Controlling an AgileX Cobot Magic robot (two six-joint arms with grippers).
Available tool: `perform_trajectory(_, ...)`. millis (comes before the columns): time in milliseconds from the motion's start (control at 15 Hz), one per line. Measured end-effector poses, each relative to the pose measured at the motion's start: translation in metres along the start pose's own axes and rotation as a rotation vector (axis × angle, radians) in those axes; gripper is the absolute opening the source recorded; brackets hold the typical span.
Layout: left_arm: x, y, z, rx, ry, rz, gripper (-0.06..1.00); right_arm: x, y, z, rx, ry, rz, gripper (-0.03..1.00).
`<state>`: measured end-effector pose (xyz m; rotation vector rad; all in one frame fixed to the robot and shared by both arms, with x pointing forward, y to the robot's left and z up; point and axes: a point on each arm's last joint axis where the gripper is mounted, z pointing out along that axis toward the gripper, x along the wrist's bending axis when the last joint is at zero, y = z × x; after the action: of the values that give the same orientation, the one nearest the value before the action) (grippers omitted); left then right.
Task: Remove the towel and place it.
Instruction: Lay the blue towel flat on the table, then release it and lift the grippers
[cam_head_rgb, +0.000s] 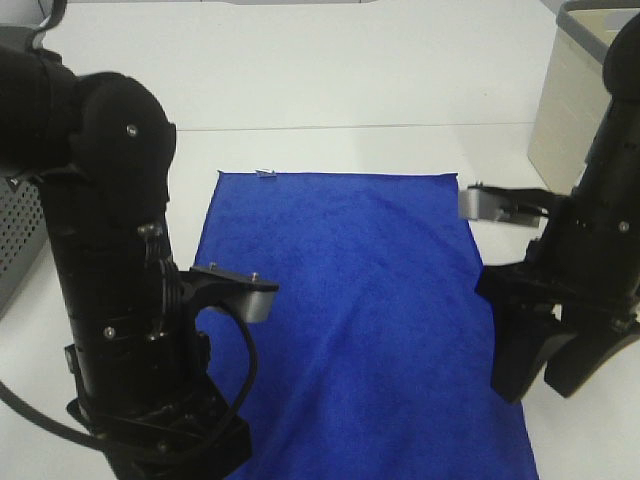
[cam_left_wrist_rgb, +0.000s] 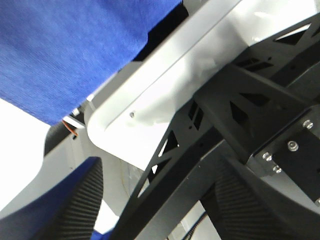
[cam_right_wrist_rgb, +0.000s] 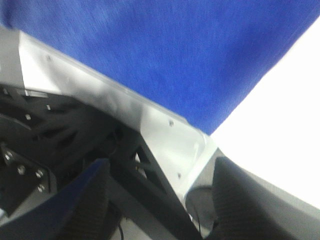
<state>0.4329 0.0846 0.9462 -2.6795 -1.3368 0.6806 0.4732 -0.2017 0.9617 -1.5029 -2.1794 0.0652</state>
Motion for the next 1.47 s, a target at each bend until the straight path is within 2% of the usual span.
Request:
perform_trajectory(200,-0.004,0.004,-0.029,-0.082,0.049,0.049,0.60,0.012,0.010,-0.046,-0.176,-0.057,0.022,0.61)
perform_trajectory(267,0.000,0.009,-0.040,-0.120,0.045,0.037,0.60,0.014,0.015,-0.062,-0.232,-0.084,0.017,0.61)
perform_trajectory(400,0.028,0.019,-0.073,-0.234,0.026,-0.065,0.60,0.020,0.027,-0.094,-0.340,-0.120,0.001,0.61)
perform_trajectory(467,0.049,0.022,-0.096,-0.310,0.012,-0.127,0.60,0.020,0.037,-0.111,-0.397,-0.120,-0.002,0.61)
perform_trajectory(600,0.085,0.021,-0.137,-0.454,-0.015,-0.224,0.60,0.009,0.059,-0.137,-0.487,-0.055,0.020,0.61)
perform_trajectory(733,0.118,0.013,-0.175,-0.591,0.006,-0.268,0.60,-0.012,0.078,-0.155,-0.553,0.021,0.041,0.61)
perform_trajectory(867,0.137,0.007,-0.195,-0.679,0.038,-0.278,0.61,-0.026,0.093,-0.155,-0.559,0.056,0.051,0.61)
perform_trajectory(1067,0.152,0.009,-0.200,-0.749,0.074,-0.282,0.62,-0.034,0.105,-0.143,-0.522,0.044,0.026,0.61)
perform_trajectory(1467,0.195,0.072,-0.176,-0.791,0.031,-0.339,0.62,-0.050,0.137,-0.128,-0.493,0.042,0.041,0.61)
